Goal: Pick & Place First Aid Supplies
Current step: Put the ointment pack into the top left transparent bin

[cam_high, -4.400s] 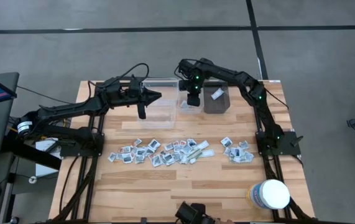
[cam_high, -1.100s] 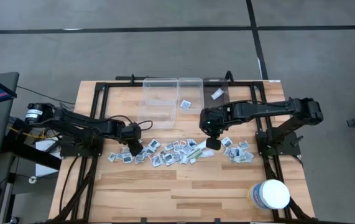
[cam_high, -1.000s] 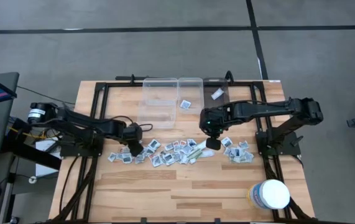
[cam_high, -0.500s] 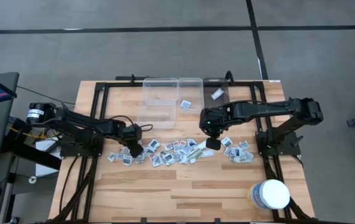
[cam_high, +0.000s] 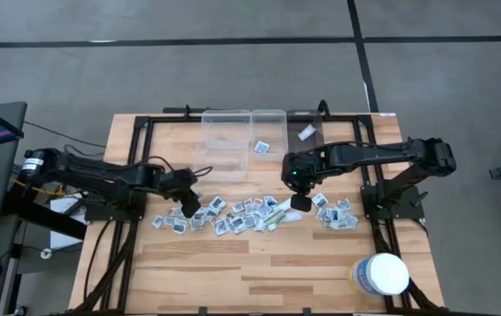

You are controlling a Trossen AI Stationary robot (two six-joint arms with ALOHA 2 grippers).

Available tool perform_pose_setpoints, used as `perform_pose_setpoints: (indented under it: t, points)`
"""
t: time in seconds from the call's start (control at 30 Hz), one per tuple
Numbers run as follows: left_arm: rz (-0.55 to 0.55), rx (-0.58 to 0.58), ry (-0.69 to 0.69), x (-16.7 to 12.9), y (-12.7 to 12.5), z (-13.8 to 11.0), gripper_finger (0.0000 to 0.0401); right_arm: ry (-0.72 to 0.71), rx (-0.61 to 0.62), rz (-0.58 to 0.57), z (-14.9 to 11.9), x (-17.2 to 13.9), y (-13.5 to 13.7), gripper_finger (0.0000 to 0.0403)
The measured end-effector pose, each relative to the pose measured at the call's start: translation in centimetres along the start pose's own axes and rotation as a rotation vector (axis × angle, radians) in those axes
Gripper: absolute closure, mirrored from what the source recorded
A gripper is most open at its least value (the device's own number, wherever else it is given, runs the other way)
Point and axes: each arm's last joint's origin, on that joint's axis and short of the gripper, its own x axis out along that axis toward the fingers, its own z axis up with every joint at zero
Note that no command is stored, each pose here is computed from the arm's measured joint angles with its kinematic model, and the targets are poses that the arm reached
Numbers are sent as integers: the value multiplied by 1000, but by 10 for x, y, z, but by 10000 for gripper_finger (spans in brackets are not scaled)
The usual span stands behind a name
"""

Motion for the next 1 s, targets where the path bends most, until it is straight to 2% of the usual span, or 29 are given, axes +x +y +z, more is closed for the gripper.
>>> perform_pose_setpoints:
  t: [0.17, 0.27, 0.33, 0.43, 0.5, 0.63, 0.77, 1.0]
  points:
    - [-97, 205, -212, -17, -7, 15, 391, 0, 0, 0, 0, 0, 0, 403]
    - [-98, 352, -390, -26, -11, 28, 388, 0, 6, -3, 0, 0, -2, 403]
    - [-49, 457, -515, -30, -13, 38, 389, 0, 11, -5, 1, 0, -4, 403]
    - [89, 606, -636, -32, -10, 51, 392, -1, 5, -11, 1, 0, -9, 403]
    - [167, 663, -705, -32, -6, 61, 393, -2, -5, -19, 2, 0, -13, 403]
    - [321, 612, -797, -26, 16, 85, 390, -3, -25, -37, 3, 0, -26, 403]
    - [451, 536, -790, -14, 51, 100, 393, -5, -26, -62, 4, -1, -44, 403]
    - [386, 485, -718, 10, 101, 122, 390, -4, 8, -102, 2, -3, -74, 403]
